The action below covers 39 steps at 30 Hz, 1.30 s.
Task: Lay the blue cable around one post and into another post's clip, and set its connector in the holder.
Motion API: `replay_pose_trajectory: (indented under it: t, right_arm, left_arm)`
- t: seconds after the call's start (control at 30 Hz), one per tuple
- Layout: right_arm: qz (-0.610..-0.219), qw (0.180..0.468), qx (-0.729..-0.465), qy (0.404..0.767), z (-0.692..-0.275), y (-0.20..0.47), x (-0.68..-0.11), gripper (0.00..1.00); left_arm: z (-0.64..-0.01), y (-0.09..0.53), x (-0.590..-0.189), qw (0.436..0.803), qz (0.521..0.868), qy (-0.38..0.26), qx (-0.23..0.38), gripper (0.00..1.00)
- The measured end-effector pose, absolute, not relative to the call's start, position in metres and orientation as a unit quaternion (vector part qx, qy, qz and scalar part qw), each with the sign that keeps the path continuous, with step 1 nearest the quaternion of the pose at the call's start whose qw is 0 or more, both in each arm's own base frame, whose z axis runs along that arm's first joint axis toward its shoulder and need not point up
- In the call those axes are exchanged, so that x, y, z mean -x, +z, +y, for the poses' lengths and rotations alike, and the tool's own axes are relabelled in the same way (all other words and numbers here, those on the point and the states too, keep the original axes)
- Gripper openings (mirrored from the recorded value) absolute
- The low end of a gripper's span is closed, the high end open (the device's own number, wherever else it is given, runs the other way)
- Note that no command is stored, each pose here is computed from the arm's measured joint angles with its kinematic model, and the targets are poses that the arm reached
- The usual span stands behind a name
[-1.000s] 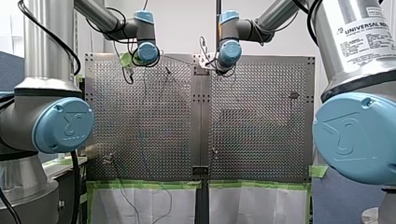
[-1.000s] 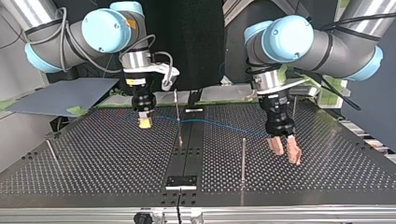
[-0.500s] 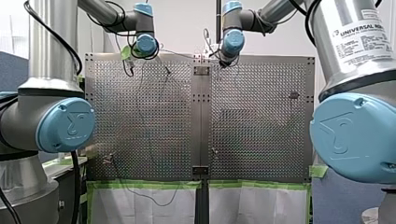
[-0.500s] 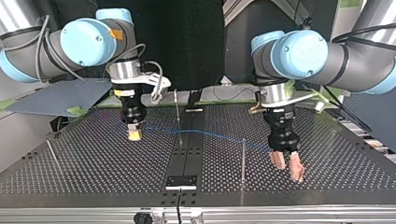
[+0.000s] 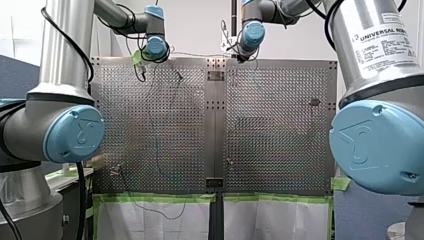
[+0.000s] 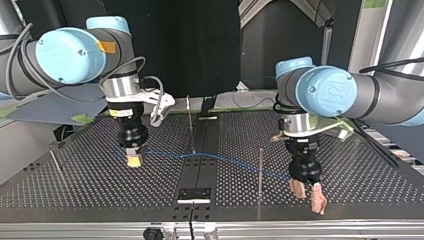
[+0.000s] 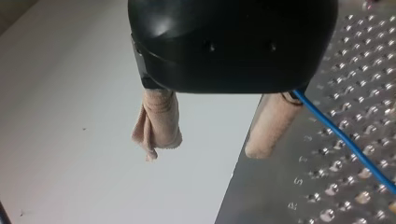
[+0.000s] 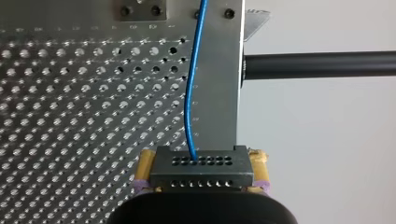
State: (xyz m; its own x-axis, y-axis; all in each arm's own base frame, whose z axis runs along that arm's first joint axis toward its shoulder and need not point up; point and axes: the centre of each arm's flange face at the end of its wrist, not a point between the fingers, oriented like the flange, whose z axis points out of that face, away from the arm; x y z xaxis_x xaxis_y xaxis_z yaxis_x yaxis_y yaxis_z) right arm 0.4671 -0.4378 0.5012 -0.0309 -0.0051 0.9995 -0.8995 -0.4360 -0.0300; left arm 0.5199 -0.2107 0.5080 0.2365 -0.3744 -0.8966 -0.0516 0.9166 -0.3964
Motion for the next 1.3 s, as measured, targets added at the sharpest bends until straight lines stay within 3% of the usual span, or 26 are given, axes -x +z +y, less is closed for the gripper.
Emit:
replay_pose_trajectory:
  t: [0.27, 0.8, 1.3]
  right_arm:
    - [-0.373, 0.374, -0.585, 0.616, -0.451, 0.510, -0.477, 0.02]
    - [-0.366, 0.387, -0.555, 0.639, -0.468, 0.546, -0.486, 0.02]
    - [-0.379, 0.386, -0.573, 0.615, -0.489, 0.517, -0.502, 0.02]
  left_arm:
    - [-0.208, 0.501, -0.545, 0.764, 0.609, -0.109, 0.183, 1.00]
    - [-0.208, 0.468, -0.544, 0.749, 0.627, -0.103, 0.189, 1.00]
    - [-0.222, 0.404, -0.563, 0.720, 0.657, -0.115, 0.189, 1.00]
